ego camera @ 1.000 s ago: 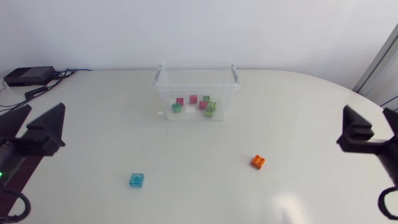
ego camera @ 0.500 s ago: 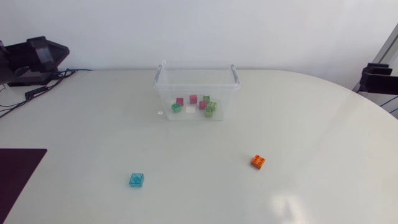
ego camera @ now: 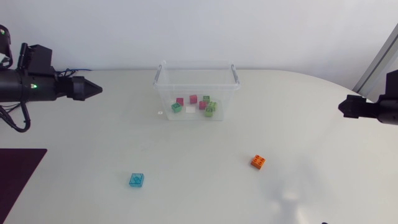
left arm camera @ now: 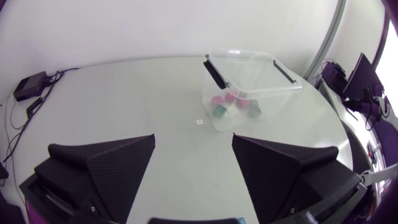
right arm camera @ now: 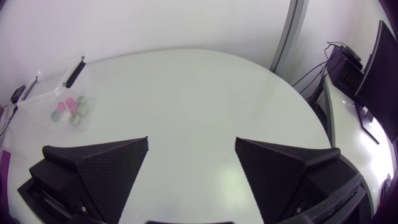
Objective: Place the duplo bricks in the container
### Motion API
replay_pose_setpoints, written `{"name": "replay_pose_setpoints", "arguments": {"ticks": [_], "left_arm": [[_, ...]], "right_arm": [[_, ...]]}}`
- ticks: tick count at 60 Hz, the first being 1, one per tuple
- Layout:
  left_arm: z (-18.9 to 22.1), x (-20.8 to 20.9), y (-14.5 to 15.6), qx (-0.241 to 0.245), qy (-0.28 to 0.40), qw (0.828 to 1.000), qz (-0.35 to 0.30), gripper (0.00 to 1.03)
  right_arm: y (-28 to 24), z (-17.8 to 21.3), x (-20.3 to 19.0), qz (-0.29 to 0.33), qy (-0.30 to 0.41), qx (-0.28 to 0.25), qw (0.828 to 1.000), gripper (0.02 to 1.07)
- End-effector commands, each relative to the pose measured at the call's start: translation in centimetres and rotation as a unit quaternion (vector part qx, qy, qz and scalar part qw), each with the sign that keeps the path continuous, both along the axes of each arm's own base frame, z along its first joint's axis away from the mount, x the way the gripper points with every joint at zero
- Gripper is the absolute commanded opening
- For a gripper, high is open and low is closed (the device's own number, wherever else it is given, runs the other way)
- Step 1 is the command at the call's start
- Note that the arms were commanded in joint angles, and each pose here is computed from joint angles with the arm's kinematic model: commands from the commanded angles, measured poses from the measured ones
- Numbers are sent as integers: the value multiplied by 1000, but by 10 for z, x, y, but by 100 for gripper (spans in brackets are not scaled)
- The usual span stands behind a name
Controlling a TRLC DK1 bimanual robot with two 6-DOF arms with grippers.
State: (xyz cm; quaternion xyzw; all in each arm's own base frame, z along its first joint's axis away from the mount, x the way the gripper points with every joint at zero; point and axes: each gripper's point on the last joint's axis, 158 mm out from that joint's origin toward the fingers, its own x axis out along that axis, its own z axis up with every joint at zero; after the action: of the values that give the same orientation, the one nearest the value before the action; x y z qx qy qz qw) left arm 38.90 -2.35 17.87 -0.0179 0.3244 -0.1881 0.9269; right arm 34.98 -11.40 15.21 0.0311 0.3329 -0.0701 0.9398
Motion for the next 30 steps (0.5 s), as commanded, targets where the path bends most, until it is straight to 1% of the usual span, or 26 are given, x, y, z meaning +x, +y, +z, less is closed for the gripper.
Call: {"name": "replay_pose_setpoints", "arguments": {"ticks": [1, 8, 13, 19, 24, 30], "left_arm": [[-37, -4, -1, 26, 24, 998, -44, 86], [-79, -9, -3, 59, 49, 993, -95, 86], [-102, -15, -7, 89, 49, 985, -137, 86], [-121, -19, -10, 137, 18, 972, -191, 86], [-138, -26, -12, 149, 22, 965, -215, 86], [-156, -35, -12, 160, 33, 956, -244, 86]], "right_arm": [[0, -13, 3, 24, 19, 0, 1000, 103], [1, -40, 1, 51, 52, -13, 997, 103], [2, -58, 0, 70, 66, -20, 995, 103], [11, -71, -2, 109, 59, 12, 992, 103], [21, -81, -6, 141, 55, 26, 988, 102], [29, -96, -11, 176, 56, 19, 983, 102]]}}
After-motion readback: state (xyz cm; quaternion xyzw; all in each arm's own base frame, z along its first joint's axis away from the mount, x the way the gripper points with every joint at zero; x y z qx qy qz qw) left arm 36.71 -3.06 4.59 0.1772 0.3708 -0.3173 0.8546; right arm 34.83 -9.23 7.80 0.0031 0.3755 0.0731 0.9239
